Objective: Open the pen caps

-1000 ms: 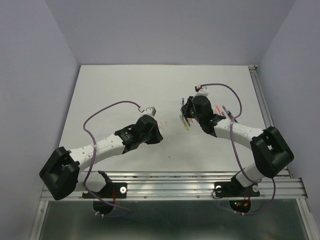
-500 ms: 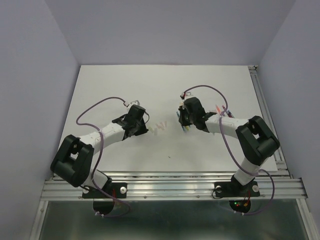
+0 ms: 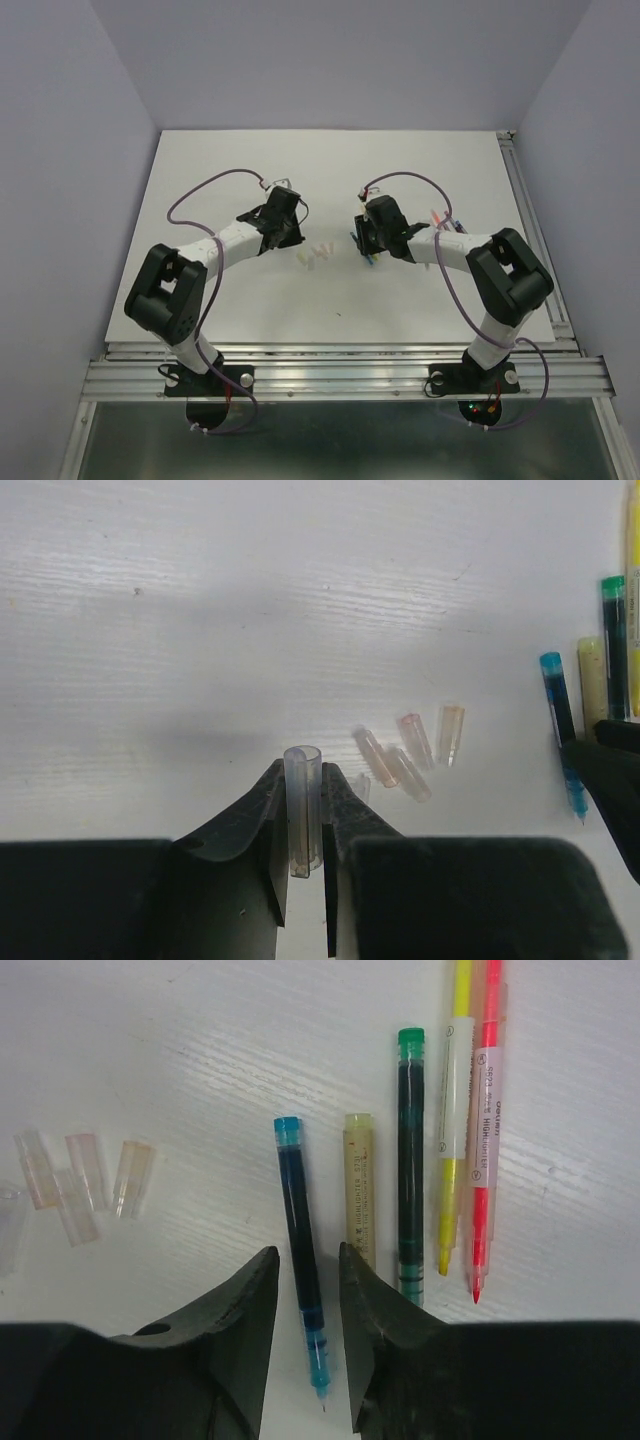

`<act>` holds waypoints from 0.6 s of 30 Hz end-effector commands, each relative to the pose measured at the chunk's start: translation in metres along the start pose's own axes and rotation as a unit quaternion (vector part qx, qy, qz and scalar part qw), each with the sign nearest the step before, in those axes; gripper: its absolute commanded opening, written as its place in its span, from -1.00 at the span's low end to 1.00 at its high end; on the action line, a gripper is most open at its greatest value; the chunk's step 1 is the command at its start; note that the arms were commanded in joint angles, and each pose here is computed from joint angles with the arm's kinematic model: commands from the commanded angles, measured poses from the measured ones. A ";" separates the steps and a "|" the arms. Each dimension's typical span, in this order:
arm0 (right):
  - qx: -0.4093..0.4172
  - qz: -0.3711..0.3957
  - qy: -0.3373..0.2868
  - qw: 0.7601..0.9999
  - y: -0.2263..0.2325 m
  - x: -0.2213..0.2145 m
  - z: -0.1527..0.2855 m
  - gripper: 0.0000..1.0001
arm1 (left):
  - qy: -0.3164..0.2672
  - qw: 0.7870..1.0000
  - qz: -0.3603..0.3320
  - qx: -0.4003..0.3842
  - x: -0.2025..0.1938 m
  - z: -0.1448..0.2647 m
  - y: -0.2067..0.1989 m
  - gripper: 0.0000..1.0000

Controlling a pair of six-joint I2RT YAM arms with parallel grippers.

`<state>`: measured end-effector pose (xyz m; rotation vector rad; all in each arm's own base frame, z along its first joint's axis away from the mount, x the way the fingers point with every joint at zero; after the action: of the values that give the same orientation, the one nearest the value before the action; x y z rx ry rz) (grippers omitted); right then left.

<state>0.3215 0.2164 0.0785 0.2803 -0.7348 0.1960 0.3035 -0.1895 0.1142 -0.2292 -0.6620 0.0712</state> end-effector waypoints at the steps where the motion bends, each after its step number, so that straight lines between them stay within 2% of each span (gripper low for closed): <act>1: 0.020 -0.004 -0.052 0.998 0.015 0.035 0.017 -0.20 | -0.010 1.000 -0.030 0.001 0.016 -0.005 -0.005 -0.85; 8: 0.028 -0.043 -0.100 0.994 0.018 0.053 0.050 -0.04 | 0.008 0.999 -0.050 0.007 0.021 -0.020 -0.011 -0.83; 14: -0.044 -0.130 -0.148 0.979 0.000 0.062 0.079 0.09 | 0.026 0.998 -0.052 -0.001 0.015 -0.025 -0.012 -0.74; 18: -0.101 -0.188 -0.185 0.959 -0.017 0.065 0.102 0.38 | 0.040 0.998 -0.052 -0.008 0.007 -0.026 -0.011 -0.70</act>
<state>0.3176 0.1962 0.1899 0.3491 -1.0141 -0.1034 0.3205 -0.2013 0.0930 -0.1905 -0.5837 -0.0234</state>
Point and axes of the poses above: each gripper's point midway between its finger pads, its own z axis back along the fingers, its own y axis along the line the jaws close on, x = y × z, the point moved 6 cm from there along z, back along the fingers, and after that the axes turned 5 degrees about -z, right-handed, at the moved point
